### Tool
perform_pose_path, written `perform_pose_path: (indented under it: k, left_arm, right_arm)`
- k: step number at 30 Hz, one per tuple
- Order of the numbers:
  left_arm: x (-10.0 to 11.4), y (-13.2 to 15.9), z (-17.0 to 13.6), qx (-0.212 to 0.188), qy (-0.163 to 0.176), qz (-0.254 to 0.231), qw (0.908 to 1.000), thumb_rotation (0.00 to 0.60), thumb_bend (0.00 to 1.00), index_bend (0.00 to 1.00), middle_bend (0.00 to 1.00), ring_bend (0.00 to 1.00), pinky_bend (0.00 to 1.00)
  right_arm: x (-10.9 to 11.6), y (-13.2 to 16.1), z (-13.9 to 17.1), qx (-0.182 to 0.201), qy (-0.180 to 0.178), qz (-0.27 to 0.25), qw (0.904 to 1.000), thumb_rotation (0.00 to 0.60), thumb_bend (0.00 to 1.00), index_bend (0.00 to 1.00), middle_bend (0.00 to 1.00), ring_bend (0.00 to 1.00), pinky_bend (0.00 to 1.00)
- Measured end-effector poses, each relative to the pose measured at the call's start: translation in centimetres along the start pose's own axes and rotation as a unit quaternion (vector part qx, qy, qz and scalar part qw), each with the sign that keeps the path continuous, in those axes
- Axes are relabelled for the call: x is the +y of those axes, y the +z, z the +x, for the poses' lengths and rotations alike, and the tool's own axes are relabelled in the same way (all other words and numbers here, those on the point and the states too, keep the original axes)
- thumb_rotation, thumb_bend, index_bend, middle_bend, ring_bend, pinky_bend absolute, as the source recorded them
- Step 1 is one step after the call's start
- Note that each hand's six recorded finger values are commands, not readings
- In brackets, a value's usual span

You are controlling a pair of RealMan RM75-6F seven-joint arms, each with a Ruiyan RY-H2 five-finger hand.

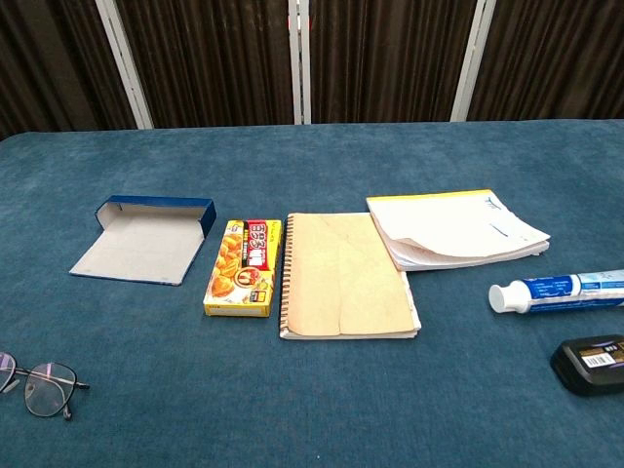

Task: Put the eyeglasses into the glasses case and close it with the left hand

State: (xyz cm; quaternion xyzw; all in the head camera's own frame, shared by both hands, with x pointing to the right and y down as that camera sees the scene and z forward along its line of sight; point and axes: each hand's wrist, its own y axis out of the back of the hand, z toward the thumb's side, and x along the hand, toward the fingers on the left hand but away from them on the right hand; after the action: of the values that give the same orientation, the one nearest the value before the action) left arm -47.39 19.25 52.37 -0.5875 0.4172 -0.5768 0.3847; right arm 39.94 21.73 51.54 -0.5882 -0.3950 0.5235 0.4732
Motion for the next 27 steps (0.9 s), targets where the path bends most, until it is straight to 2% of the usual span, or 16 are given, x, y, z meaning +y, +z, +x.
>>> perform_pose_path:
  k: [7, 10, 11, 13, 16, 19, 27]
  left_arm:
    - [-0.5, 0.6, -0.1, -0.015, -0.013, -0.008, 0.9998, 0.600, 0.00, 0.00, 0.00, 0.00, 0.00]
    - [-1.8, 1.7, -0.1, -0.040, -0.042, -0.016, 0.9982, 0.600, 0.10, 0.02, 0.00, 0.00, 0.00]
    - [-2.3, 2.1, -0.1, -0.048, -0.053, -0.019, 0.9972, 0.600, 0.15, 0.06, 0.00, 0.00, 0.00]
    - [-3.5, 3.1, -0.2, -0.067, -0.079, -0.022, 0.9943, 0.600, 0.19, 0.20, 0.00, 0.00, 0.00]
    - [-5.7, 4.6, -0.1, -0.089, -0.115, -0.019, 0.9891, 0.600, 0.27, 0.35, 0.00, 0.00, 0.00]
    - [-7.9, 6.3, 0.0, -0.103, -0.143, -0.010, 0.9843, 0.600, 0.30, 0.40, 0.00, 0.00, 0.00]
    - [-12.8, 9.7, -0.1, -0.117, -0.195, 0.019, 0.9737, 0.600, 0.40, 0.43, 0.00, 0.00, 0.00]
  right_arm:
    - [-0.1, 0.1, 0.0, 0.000, 0.003, 0.000, 1.0000, 0.600, 0.00, 0.00, 0.00, 0.00, 0.00]
    - [-0.1, 0.2, 0.1, 0.000, 0.004, -0.001, 1.0000, 0.600, 0.00, 0.00, 0.00, 0.00, 0.00]
    - [-0.1, 0.1, 0.1, 0.000, 0.005, -0.002, 1.0000, 0.600, 0.00, 0.00, 0.00, 0.00, 0.00]
    - [-0.1, 0.1, 0.0, 0.000, 0.006, -0.002, 1.0000, 0.600, 0.00, 0.00, 0.00, 0.00, 0.00]
    - [-0.1, 0.0, 0.0, -0.001, 0.006, -0.005, 1.0000, 0.600, 0.00, 0.00, 0.00, 0.00, 0.00]
    - [-0.1, -0.1, 0.0, -0.001, 0.007, -0.009, 0.9999, 0.600, 0.00, 0.00, 0.00, 0.00, 0.00]
    - [0.1, -0.4, 0.0, -0.003, 0.009, -0.017, 0.9998, 0.600, 0.00, 0.00, 0.00, 0.00, 0.00]
